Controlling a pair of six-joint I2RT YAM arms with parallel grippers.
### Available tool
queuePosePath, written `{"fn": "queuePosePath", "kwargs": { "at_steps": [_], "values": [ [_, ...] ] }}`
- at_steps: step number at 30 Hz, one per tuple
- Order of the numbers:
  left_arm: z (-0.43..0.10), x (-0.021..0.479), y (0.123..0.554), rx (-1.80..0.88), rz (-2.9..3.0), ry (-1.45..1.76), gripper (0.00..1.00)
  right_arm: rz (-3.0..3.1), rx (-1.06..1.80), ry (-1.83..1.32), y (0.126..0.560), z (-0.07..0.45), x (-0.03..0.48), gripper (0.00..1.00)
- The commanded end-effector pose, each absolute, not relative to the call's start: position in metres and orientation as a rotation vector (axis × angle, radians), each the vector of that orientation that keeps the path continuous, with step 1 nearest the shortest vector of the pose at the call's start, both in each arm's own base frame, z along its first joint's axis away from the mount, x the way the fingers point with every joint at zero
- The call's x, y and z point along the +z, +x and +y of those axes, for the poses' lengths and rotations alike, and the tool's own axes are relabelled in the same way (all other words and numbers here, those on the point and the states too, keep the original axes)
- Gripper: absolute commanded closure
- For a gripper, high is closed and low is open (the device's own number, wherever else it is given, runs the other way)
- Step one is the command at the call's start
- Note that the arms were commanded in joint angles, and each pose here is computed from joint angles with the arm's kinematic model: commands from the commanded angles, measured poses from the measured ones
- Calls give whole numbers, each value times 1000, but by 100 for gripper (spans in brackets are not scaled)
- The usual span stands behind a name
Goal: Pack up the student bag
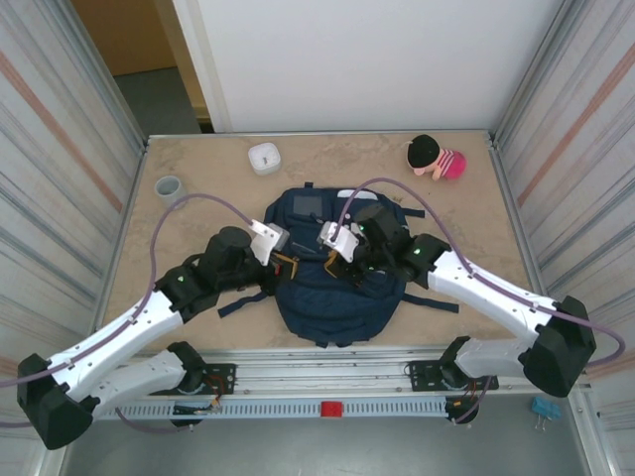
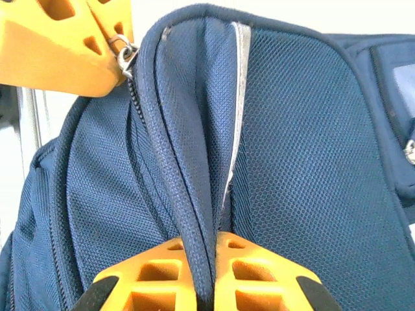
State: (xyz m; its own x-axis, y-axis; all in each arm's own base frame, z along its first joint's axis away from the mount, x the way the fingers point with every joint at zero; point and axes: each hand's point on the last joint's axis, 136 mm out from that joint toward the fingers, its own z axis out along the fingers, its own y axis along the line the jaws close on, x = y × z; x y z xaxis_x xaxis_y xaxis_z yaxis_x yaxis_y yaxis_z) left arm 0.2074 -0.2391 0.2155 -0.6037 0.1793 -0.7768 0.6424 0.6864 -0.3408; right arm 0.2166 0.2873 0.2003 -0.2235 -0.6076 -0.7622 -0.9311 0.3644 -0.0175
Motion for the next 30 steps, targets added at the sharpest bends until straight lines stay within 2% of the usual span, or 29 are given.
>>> {"fn": "queuePosePath", "kwargs": {
  "at_steps": [1, 4, 9, 14, 15, 18, 21, 26, 30],
  "values": [
    [-205, 219, 238, -621, 2172, 477, 100, 1738, 545, -1197, 237, 266, 286, 100],
    [-194, 214, 260, -614, 2186, 391, 100, 1655, 555, -1188, 236, 258, 320, 100],
    [-190, 205, 293, -619, 2214, 320, 100, 1600, 530, -1214, 238, 252, 346, 100],
    [-194, 199, 320, -634, 2240, 269, 99, 1580, 495, -1134, 258, 241, 374, 100],
    [-198, 206, 322, -658, 2224, 278, 94, 1582, 485, -1118, 265, 238, 379, 100],
    [-201, 230, 328, -676, 2163, 274, 68, 1591, 440, -1051, 286, 227, 397, 100],
    [-194, 249, 327, -634, 2135, 274, 47, 1606, 384, -967, 309, 213, 414, 100],
    [-167, 249, 312, -510, 2227, 227, 29, 1614, 294, -879, 333, 193, 432, 100],
    [-140, 226, 289, -414, 2387, 148, 20, 1646, 196, -807, 345, 179, 434, 100]
  ]
}}
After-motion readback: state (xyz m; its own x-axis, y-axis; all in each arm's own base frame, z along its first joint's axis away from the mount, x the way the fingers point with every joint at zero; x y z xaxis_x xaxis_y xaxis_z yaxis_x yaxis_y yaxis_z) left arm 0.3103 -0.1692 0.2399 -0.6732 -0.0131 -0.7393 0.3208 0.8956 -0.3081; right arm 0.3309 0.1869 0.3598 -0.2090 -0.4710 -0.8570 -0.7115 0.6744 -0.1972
